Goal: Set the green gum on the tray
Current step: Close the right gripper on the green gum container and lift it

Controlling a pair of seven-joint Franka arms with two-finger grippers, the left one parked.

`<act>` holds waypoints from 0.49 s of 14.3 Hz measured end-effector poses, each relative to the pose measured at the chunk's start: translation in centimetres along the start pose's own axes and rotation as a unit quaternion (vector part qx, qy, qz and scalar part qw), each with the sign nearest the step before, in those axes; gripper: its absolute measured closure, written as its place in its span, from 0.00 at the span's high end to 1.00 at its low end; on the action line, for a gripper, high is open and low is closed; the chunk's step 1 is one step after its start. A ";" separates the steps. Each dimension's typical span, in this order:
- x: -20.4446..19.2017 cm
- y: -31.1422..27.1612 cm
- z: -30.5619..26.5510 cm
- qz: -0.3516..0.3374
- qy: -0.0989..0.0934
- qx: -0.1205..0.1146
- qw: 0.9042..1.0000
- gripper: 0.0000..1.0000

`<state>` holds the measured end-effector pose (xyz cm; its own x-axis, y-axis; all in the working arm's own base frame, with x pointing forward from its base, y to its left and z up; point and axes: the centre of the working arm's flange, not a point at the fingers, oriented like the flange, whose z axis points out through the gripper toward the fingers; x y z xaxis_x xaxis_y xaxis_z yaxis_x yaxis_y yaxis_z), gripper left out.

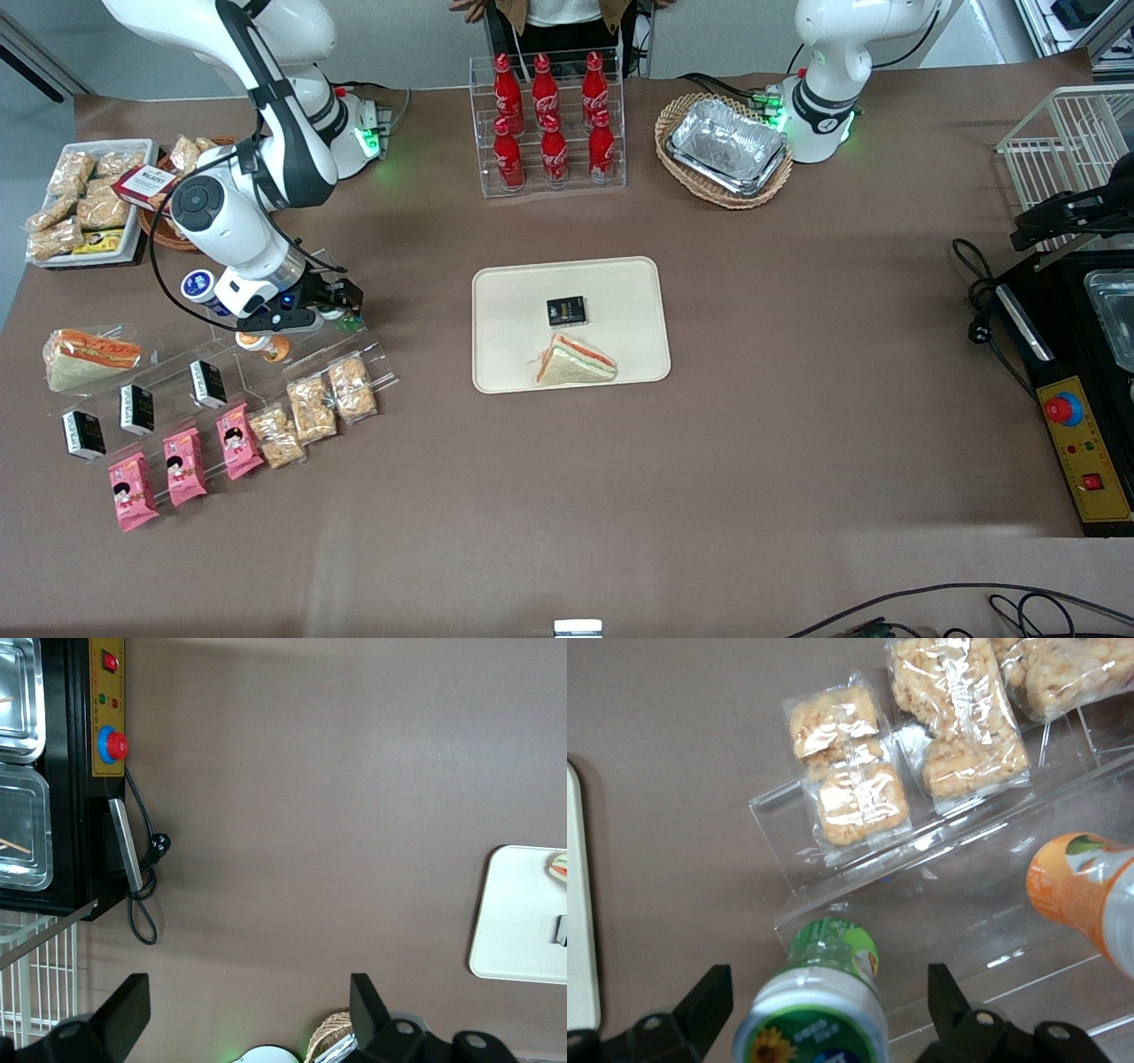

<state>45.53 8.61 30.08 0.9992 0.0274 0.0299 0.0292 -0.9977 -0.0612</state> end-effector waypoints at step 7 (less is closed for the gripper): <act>0.7 0.3 -3.1 -0.010 -0.014 0.000 1.000 0.56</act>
<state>46.18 8.12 33.17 0.9988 0.0494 0.0035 0.0495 -0.9969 -0.0604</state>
